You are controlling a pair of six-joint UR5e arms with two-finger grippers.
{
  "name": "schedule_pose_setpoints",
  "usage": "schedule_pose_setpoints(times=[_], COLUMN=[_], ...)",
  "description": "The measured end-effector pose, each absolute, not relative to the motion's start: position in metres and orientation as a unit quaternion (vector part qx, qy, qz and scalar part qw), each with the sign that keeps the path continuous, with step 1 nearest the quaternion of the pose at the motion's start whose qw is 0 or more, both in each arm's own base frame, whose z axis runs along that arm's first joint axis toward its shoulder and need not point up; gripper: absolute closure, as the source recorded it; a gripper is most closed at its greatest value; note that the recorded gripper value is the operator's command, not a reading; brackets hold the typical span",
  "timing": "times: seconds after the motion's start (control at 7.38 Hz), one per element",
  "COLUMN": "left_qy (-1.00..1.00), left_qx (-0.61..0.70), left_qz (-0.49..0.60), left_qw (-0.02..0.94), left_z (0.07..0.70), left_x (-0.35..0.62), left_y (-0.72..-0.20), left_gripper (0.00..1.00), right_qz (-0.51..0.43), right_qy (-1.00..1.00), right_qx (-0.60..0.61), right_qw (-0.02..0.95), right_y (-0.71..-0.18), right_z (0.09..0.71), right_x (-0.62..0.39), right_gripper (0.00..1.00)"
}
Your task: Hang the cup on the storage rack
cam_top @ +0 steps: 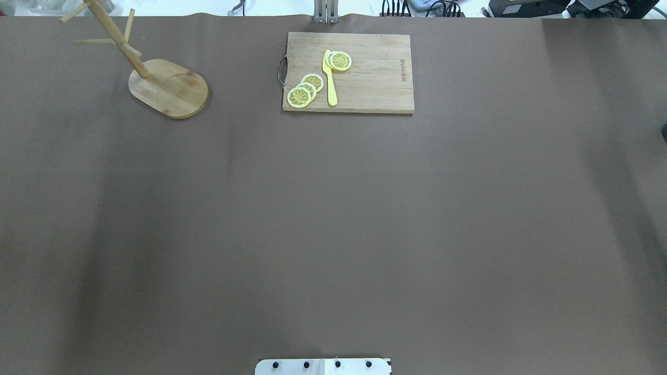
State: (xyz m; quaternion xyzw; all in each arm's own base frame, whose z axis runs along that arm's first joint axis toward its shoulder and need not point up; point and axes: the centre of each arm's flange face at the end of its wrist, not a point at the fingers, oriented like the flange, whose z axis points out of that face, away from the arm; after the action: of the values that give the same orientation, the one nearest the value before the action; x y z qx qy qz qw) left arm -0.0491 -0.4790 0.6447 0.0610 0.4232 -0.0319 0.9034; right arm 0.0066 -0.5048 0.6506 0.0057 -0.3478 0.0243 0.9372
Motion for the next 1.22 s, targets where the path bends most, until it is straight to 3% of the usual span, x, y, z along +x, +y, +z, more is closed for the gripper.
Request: schedule_pose_setpoints(times=[1.22], left_qy=[0.425], left_qx=[0.062], left_qz=[-0.033], left_qw=[0.902], left_z=[0.641], left_x=[-0.049], left_y=[-0.476], left_gripper=[0.02], right_qz=[0.017], right_qy=[-0.354], right_qx=[0.03], right_qw=[0.934], right_y=[-0.507], right_z=[0.64], right_x=[0.005], right_gripper=[0.0])
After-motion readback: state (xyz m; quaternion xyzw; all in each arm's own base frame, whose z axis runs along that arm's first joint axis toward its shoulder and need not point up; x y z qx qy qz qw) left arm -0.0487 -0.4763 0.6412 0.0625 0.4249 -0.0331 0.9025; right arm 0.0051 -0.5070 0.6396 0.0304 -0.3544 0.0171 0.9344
